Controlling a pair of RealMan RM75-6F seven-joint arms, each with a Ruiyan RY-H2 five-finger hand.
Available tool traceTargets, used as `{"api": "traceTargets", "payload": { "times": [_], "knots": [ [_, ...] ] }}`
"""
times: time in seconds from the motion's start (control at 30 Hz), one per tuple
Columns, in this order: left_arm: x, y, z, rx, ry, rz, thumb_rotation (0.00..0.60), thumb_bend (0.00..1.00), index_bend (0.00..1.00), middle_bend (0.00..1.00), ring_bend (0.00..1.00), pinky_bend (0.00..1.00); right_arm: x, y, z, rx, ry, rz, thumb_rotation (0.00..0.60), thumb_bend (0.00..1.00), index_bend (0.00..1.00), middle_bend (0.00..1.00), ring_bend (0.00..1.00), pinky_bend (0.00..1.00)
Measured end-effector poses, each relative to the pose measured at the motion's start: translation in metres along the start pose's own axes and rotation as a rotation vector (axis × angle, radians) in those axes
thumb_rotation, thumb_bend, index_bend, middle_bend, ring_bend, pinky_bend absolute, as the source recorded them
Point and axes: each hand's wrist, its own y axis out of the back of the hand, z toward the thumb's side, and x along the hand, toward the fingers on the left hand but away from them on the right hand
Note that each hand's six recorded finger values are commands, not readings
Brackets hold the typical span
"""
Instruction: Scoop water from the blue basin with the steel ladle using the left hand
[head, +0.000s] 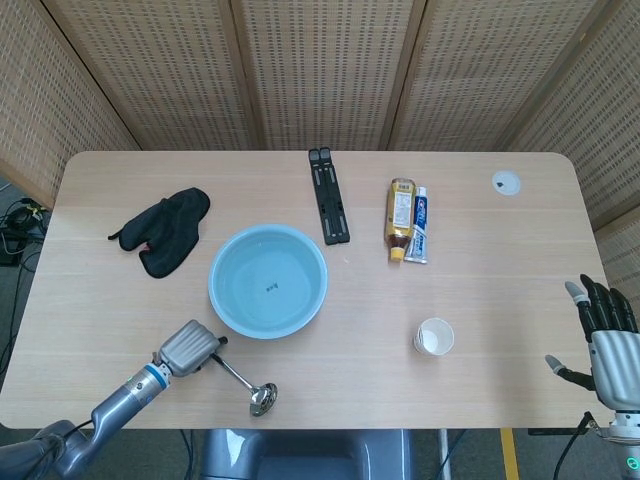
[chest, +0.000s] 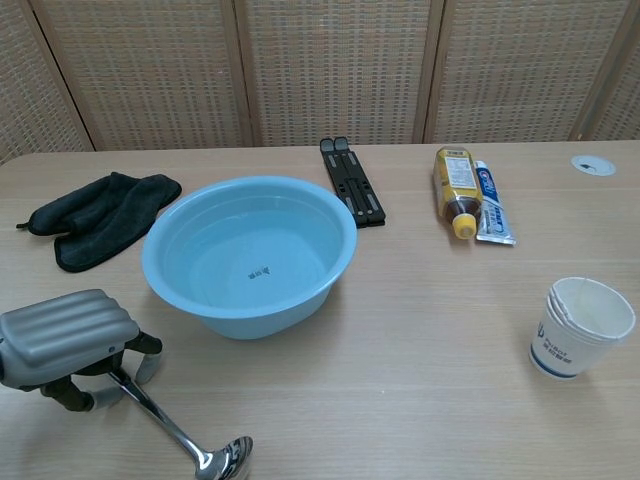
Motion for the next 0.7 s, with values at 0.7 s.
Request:
{"api": "traceTargets", "payload": {
  "times": [0.7],
  "knots": [
    [-0.016,0.029,-0.018,-0.033,0.031,0.071,0.600,0.69,0.76,0.99,0.94,1.00,0.001,0.001,0.001,-0.011,0.006,-0.001,0.600,0.00,0.00,0.00,0.00,0.00]
  ]
}}
